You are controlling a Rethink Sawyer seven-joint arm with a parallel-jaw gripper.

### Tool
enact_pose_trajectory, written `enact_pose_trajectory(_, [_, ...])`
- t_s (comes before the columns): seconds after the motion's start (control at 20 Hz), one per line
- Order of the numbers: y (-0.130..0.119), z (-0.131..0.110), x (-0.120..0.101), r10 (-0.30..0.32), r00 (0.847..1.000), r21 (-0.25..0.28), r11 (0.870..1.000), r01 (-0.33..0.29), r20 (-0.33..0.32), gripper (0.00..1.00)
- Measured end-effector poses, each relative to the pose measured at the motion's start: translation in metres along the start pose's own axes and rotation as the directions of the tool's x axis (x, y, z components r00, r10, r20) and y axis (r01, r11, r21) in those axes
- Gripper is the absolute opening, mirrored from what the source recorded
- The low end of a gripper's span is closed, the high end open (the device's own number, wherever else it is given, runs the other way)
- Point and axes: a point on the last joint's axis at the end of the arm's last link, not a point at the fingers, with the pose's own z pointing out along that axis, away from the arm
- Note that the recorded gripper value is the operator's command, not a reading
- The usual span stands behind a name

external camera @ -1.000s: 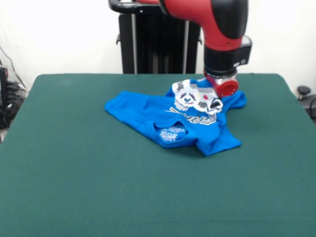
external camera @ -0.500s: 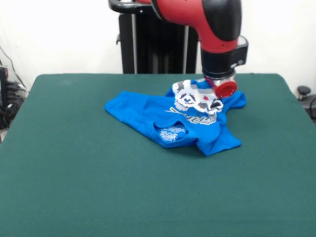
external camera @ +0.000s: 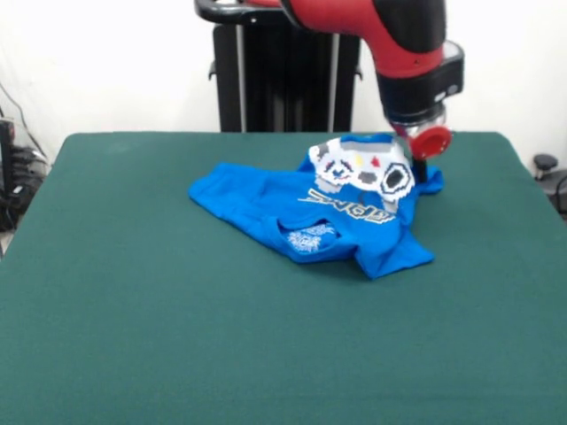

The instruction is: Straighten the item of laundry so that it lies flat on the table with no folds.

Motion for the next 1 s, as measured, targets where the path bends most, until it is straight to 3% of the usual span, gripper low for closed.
enact_pose_trajectory(0.15, [0.0,-0.013,0.005,0.011,0.998,-0.012,1.0,-0.012,-0.062,0.0])
enact_pose_trajectory(0.35, [-0.004,-0.017,0.008,0.016,0.995,-0.01,1.0,-0.017,-0.099,0.0])
enact_pose_trajectory(1.0, [-0.021,0.0,0.027,0.009,0.988,0.039,0.999,-0.003,-0.155,0.0])
